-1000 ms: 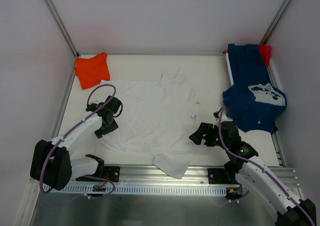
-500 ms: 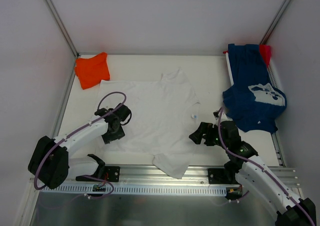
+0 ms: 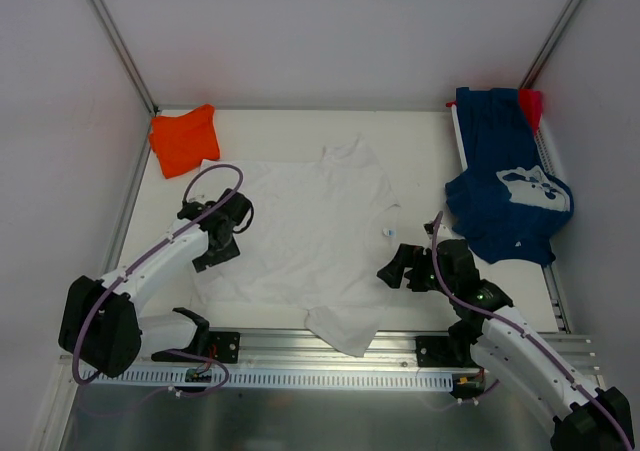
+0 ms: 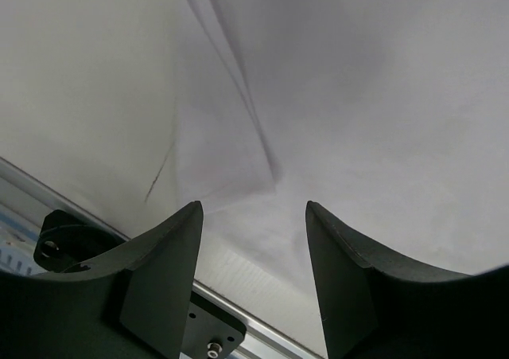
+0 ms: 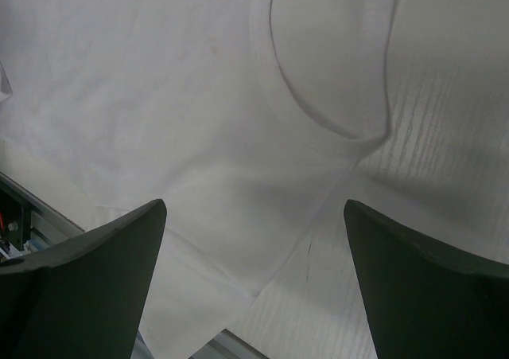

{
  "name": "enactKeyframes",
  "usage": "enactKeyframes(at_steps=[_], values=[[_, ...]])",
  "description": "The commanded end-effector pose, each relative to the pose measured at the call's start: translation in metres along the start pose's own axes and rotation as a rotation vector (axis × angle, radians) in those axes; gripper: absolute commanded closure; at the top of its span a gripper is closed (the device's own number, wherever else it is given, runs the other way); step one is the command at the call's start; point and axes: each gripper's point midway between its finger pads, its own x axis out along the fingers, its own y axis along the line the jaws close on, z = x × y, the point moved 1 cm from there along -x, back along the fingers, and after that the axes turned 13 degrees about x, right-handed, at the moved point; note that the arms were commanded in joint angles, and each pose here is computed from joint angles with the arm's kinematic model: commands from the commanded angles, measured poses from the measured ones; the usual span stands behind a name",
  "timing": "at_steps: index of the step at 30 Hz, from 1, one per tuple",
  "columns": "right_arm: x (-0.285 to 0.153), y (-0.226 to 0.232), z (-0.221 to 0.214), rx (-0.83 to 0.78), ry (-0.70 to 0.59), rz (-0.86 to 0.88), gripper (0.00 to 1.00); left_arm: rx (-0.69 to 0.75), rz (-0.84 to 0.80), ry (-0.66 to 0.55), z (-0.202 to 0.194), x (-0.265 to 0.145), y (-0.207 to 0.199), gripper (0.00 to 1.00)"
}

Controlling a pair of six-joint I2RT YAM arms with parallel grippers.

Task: Fold and stack the t-shirts
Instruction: Flatten out the tshirt

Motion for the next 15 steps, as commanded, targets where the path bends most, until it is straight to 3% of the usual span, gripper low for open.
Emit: enactKeyframes(at_steps=[1, 8, 15], values=[[0.002, 0.006, 0.004, -0.026, -0.016, 0.038, 0.01, 0.011, 0.068, 0.063, -0.022, 0.008, 0.020, 0.45], [0.002, 0.006, 0.006, -0.026, -0.022, 0.034, 0.01, 0.012, 0.025, 0.147, -0.046, 0.027, 0.007, 0.44], [0.001, 0.007, 0.006, -0.027, -0.023, 0.044, 0.01, 0.015, 0.027, 0.147, -0.044, 0.029, 0.004, 0.45]])
